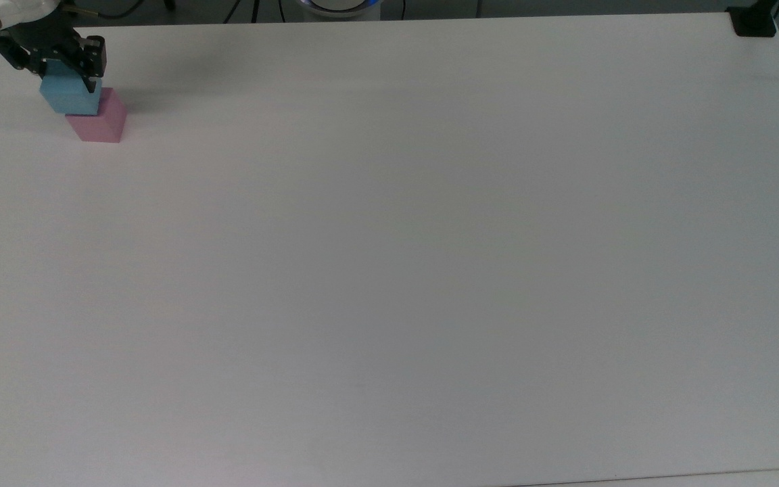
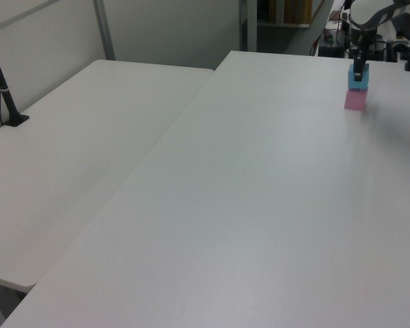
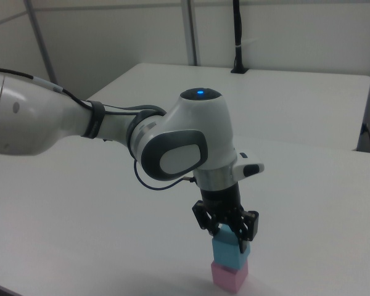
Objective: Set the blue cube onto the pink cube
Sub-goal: 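Lower the light-blue cube onto the pink cube's top face, then open the gripper and raise it away from the stacked cubes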
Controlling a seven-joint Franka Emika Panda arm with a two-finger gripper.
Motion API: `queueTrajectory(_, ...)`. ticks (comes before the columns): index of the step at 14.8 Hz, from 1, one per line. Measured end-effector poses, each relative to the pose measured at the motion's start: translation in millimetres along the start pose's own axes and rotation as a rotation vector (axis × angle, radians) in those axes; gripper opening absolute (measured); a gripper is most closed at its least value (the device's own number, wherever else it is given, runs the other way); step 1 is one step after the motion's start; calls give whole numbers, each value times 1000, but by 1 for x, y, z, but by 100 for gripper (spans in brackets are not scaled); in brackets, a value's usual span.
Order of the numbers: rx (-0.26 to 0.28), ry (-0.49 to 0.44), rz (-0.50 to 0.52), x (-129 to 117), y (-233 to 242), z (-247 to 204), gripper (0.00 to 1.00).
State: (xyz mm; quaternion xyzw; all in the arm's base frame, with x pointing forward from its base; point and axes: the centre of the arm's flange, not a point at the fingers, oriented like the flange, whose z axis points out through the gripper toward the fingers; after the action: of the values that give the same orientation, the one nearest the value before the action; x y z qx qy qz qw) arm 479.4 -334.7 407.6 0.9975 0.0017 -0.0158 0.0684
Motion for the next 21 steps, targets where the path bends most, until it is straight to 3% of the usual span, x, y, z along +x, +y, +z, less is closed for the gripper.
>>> queueTrajectory(5,5,-7,4,-3,0,4,59)
queueTrajectory(9,12,-16,4,-5,-2,9,100)
queueTrajectory(14,24,-19,24,-2,-5,-1,100)
queueTrajectory(18,103,-25,13,1,-5,-103,100)
queueTrajectory(21,144,-23,-12,10,-52,-208,100)
